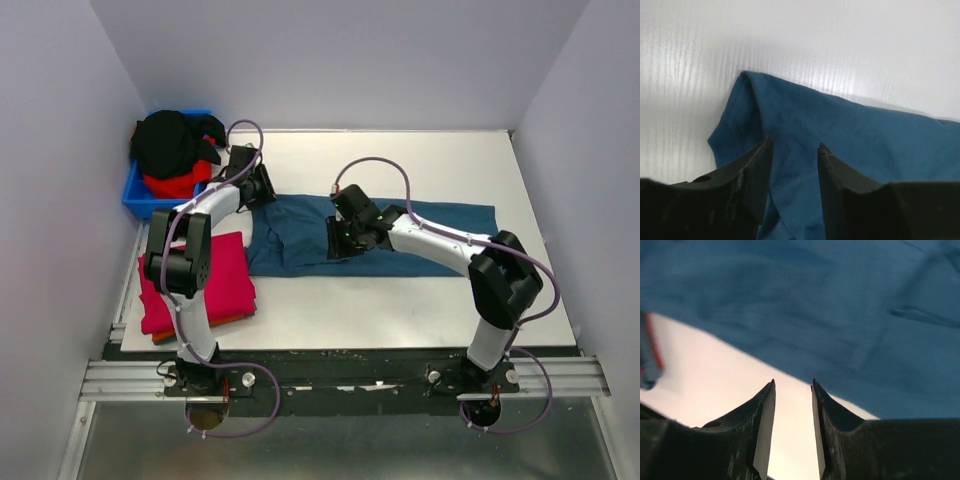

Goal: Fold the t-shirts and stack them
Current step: Fold the other side of the tshirt into a rectangle

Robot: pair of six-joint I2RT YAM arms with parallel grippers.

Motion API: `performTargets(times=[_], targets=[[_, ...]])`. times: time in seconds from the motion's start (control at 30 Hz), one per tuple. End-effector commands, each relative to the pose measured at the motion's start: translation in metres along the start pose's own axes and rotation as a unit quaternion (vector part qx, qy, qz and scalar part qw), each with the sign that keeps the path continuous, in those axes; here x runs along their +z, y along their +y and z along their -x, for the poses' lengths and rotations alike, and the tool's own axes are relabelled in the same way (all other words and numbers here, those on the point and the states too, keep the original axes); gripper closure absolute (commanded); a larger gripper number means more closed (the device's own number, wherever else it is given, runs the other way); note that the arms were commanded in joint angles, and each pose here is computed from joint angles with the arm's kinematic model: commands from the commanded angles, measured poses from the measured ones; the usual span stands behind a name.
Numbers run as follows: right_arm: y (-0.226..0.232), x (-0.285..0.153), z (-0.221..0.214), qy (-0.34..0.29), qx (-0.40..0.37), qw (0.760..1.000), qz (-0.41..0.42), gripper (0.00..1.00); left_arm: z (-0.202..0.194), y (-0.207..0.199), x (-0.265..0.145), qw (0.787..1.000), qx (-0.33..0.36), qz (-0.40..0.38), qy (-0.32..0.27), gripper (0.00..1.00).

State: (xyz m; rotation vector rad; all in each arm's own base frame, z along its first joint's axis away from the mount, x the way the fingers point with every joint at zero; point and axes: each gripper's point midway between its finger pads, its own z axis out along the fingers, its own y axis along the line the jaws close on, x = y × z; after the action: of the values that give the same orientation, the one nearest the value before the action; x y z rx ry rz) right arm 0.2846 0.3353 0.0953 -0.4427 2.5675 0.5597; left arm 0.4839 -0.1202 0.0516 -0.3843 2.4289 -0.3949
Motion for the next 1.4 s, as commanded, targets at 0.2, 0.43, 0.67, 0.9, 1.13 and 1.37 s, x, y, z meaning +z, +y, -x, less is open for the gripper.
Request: performTargets(times=[0.2, 0.43, 0.67, 0.9, 1.13, 1.37], targets=[[-0.053, 0.022, -0.001, -0.016, 0.083, 0.996, -0.016, 0.63, 0.004, -0.017, -0.103, 0.994, -0.031, -0.052, -0.093, 0.42], [-0.066, 0.034, -0.008, -0.012, 0.096, 0.995, -0.007, 0.66, -0.062, -0.007, -0.133, 0.997, -0.030, -0.031, -0.067, 0.46], [-0.071, 0.039, -0.015, -0.015, 0.101, 0.995, -0.010, 0.63, -0.109, -0.012, -0.150, 0.998, -0.009, -0.048, -0.047, 0.47], [-0.072, 0.047, -0.027, -0.003, 0.110, 0.994, -0.003, 0.65, -0.134, 0.003, -0.139, 0.998, -0.006, -0.041, -0.036, 0.46], [-0.071, 0.045, -0.025, -0.014, 0.112, 0.994, 0.000, 0.71, -0.142, 0.008, -0.126, 0.999, 0.001, -0.032, -0.027, 0.47], [-0.070, 0.041, -0.022, -0.023, 0.110, 0.994, 0.004, 0.79, -0.145, 0.002, -0.115, 0.999, 0.002, -0.040, -0.014, 0.48]])
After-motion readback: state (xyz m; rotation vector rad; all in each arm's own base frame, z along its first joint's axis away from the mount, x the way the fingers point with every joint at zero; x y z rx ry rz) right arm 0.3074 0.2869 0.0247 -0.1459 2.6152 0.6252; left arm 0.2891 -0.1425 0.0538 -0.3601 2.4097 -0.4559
